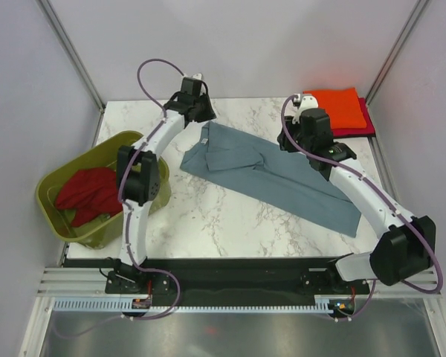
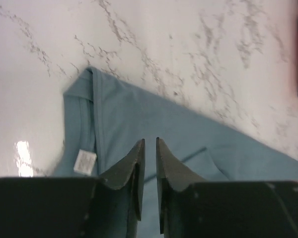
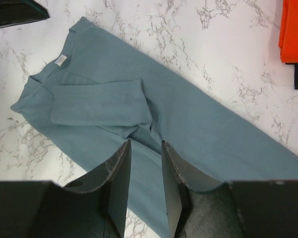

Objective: Fold and stack the t-shirts
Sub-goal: Fold the tshirt

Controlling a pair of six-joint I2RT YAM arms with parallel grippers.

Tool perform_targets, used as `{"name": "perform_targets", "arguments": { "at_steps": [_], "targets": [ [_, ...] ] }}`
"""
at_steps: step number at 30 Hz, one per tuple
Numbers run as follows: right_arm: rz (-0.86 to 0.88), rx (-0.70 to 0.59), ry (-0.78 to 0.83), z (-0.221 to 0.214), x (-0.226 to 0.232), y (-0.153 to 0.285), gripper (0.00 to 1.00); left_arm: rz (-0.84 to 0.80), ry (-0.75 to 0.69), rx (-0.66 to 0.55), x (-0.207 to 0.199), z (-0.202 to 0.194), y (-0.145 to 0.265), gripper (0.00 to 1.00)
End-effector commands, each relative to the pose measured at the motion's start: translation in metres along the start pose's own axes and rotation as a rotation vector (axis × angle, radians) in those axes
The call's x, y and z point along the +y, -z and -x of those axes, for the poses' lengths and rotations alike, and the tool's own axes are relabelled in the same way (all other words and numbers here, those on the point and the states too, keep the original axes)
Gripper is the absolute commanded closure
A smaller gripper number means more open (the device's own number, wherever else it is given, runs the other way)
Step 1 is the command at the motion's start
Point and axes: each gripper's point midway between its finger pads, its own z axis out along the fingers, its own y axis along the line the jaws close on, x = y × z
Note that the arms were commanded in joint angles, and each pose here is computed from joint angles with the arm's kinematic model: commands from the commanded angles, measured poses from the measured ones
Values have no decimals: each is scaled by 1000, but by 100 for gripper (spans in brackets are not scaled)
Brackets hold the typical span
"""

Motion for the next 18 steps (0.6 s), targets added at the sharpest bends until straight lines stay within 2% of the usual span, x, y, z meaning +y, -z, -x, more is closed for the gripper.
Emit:
{"name": "perform_targets", "arguments": {
  "at_steps": [1,2,3,5,6,9,11,14,18],
  "targets": [
    [41,-58,-43,17,9,24,61,-68,-13,-66,-36,18,71,81],
    [41,-50,-50,12,9,25,61,-59,-23,-65,-38,15,93,86],
    [44,-60,-55,14,9,31,61,-14,-21,6,-19,-18,89,91],
    [47,-60,-60,13,9,36,61,-4,-36,33,-18,-38,106,98],
    [53,-66,-57,15,10,39,61,26,-44,88,-6,-66,105,98],
    [59,-68,-47,18,12,43,61,74,-114,126,-8,-102,116,98],
    [56,-69,-44,19,11,45,60,133,-165,114,-12,-115,121,98],
    [57,-65,-44,16,10,46,60,164,-160,130,-16,-135,126,98],
    [60,-63,-39,13,10,47,60,207,-170,229,-9,-182,106,98]
  ]
}}
